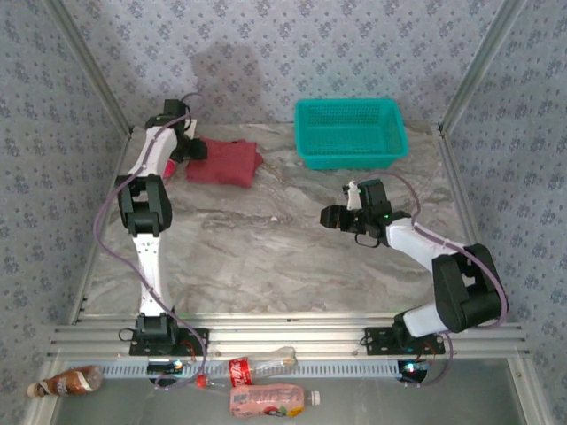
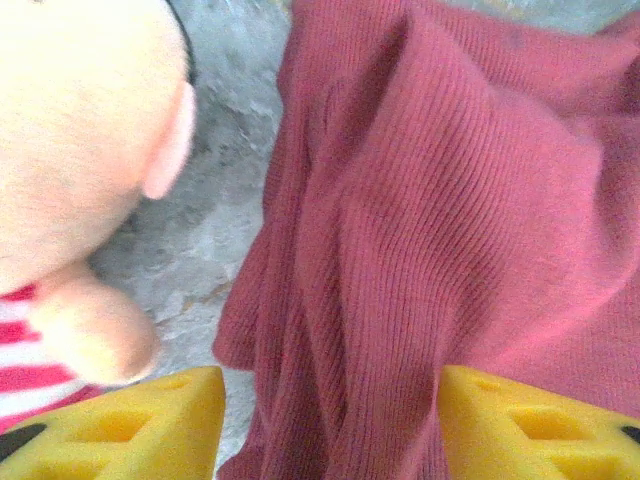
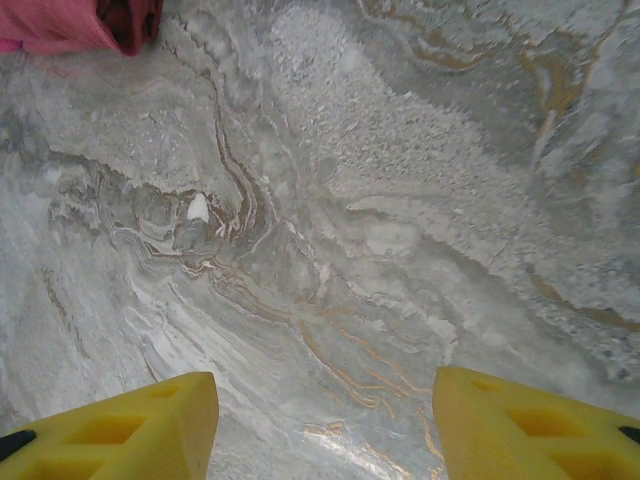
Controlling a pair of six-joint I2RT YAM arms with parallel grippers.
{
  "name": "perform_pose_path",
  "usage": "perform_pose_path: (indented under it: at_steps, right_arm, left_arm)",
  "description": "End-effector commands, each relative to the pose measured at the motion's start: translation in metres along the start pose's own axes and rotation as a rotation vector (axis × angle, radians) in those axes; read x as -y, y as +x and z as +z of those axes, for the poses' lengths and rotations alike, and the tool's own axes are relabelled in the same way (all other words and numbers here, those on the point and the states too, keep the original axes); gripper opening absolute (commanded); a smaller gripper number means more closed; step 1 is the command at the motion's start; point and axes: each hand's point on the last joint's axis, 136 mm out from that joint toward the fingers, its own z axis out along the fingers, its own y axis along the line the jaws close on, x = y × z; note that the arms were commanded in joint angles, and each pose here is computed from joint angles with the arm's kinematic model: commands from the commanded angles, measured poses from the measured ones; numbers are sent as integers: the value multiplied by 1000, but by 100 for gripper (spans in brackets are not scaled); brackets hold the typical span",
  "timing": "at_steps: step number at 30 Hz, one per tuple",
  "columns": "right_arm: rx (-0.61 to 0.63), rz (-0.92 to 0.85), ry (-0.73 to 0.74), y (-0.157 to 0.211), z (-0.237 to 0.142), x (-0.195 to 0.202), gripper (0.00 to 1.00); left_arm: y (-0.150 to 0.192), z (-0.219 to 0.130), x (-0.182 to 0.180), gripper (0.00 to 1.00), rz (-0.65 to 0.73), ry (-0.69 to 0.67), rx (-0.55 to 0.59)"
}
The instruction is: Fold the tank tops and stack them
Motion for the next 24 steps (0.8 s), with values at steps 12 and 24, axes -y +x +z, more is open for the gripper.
perform_pose_path:
  at_steps: [12,24]
  right_arm:
    - [57,-48,39,-18,-39,6,63]
    - [340,-84,435,-79,-105,107,90]
  left_arm:
    - [-5,-90,87,63,77,161,135]
    - [127,-111,39,91,-42,102,275]
